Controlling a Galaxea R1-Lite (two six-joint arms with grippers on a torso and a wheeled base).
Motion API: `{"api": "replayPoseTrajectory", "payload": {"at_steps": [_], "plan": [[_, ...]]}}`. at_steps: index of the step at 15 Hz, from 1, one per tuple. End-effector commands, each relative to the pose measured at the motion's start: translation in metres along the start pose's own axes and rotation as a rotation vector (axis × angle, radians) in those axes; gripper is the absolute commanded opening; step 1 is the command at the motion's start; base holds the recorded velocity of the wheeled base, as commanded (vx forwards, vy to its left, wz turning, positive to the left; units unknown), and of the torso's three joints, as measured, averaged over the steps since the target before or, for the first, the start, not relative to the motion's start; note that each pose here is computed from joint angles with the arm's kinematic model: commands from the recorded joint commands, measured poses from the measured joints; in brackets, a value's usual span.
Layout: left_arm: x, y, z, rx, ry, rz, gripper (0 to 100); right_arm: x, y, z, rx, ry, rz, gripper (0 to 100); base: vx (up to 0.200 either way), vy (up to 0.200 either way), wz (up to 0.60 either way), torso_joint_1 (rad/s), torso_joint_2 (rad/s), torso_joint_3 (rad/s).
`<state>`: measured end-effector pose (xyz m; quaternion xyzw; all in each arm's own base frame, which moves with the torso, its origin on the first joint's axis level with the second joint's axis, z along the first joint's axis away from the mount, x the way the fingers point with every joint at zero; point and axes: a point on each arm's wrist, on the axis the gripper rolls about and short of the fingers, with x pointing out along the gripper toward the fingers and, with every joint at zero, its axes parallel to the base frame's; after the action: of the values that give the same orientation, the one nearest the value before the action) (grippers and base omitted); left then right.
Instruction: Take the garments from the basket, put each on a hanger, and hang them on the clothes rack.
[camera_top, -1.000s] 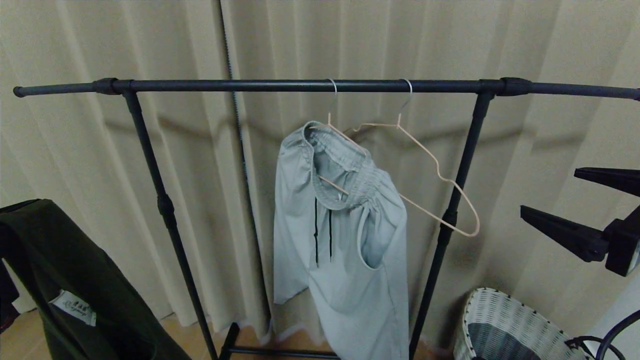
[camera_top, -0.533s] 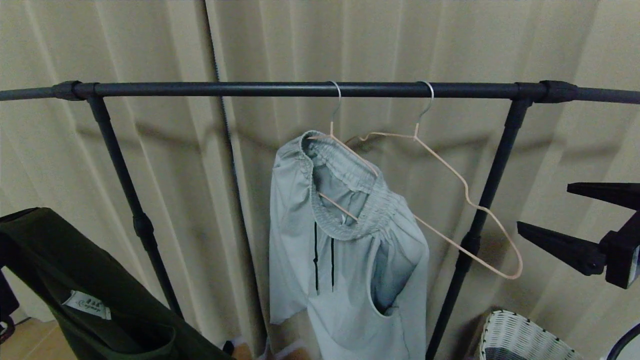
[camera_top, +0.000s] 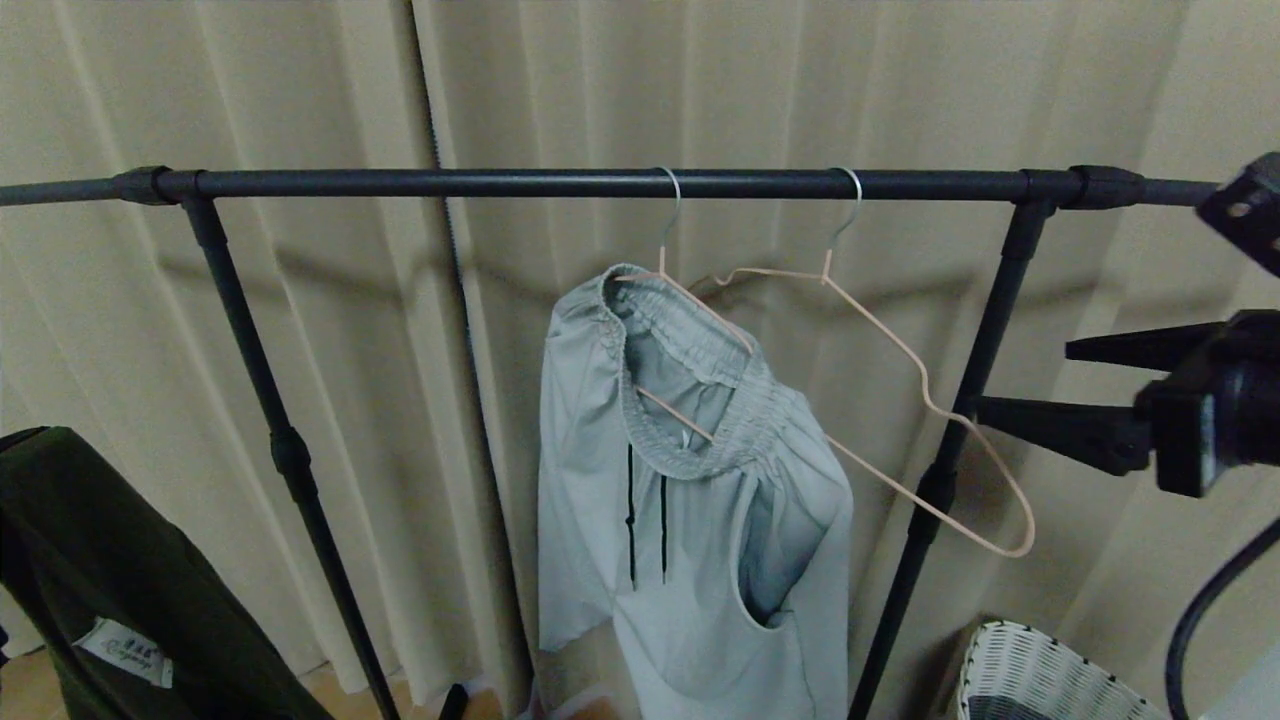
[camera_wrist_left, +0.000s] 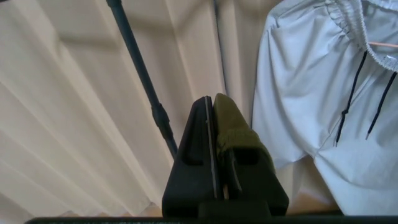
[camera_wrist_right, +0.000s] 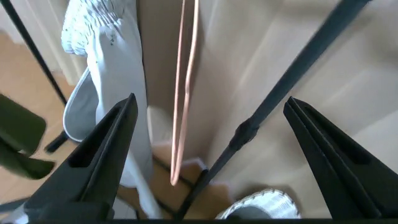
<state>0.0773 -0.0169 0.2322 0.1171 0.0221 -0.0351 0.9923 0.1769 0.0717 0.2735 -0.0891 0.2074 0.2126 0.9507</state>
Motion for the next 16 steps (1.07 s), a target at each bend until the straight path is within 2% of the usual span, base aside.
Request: {"api": "replayPoseTrajectory", "payload": {"at_steps": [1,3,8,12,16], "plan": [[-0.005,0.001,0.0,-0.001,-0.014,0.002,0,0.043,0.003,0.011,-0.003,0.092,0.033,100,0.0,0.0,0.0,0.0,0.0,0.0],[-0.004,-0.001,-0.006,0.003,0.006,-0.002,0,0.057,0.006,0.013,-0.005,0.154,0.048,100,0.0,0.0,0.0,0.0,0.0,0.0],[-0.006,-0.002,-0.015,0.008,0.027,-0.006,0,0.099,0.006,0.021,0.04,0.203,0.051,100,0.0,0.0,0.0,0.0,0.0,0.0],[-0.005,-0.002,-0.015,0.011,0.026,-0.009,0,0.107,0.005,0.027,0.094,0.229,0.043,100,0.0,0.0,0.0,0.0,0.0,0.0],[-0.006,-0.002,-0.014,0.01,0.023,-0.009,0,0.106,0.005,0.026,0.096,0.231,0.043,100,0.0,0.0,0.0,0.0,0.0,0.0]]}}
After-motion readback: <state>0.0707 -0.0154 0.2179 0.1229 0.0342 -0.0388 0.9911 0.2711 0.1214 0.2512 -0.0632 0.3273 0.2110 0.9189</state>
